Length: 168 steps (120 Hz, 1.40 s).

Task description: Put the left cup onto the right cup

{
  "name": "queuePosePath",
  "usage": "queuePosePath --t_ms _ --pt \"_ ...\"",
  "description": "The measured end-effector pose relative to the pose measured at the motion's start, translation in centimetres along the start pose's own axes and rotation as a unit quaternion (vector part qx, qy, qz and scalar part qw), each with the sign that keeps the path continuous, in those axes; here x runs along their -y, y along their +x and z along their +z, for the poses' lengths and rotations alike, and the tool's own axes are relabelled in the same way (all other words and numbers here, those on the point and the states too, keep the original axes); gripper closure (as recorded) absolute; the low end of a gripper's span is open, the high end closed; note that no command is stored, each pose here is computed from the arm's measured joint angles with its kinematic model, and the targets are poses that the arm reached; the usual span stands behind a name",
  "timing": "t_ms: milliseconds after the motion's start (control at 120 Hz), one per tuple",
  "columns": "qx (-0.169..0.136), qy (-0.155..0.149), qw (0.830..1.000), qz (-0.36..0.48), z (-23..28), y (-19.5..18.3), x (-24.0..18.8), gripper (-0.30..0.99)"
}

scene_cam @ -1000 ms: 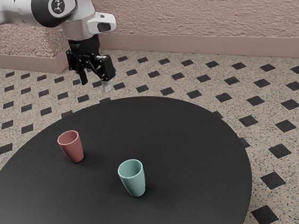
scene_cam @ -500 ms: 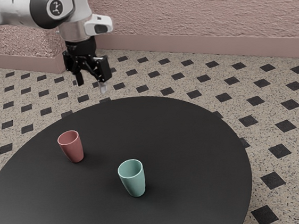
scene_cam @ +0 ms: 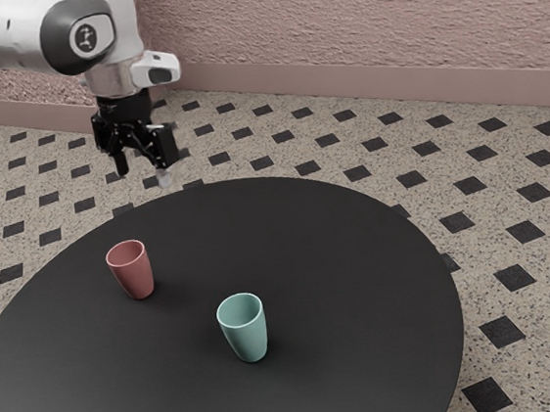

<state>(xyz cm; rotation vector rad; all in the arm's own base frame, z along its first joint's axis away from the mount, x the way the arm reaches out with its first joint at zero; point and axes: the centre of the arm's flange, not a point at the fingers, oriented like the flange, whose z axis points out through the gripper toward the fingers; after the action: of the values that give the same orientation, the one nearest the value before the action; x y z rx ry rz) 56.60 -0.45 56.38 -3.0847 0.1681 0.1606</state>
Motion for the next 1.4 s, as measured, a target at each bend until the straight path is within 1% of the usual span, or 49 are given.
queuePosePath --t_ms 125,492,858,1400 --pt "0.004 -0.001 1.0 -0.002 1.4 0.0 0.8 0.0" --pt "0.002 -0.002 1.0 0.0 4.3 0.2 2.3 0.0" --pt "-0.002 -0.005 1.0 -0.027 5.9 -0.3 6.8 0.0" --pt "0.003 -0.007 0.999 -0.039 8.2 -1.3 10.4 0.0"
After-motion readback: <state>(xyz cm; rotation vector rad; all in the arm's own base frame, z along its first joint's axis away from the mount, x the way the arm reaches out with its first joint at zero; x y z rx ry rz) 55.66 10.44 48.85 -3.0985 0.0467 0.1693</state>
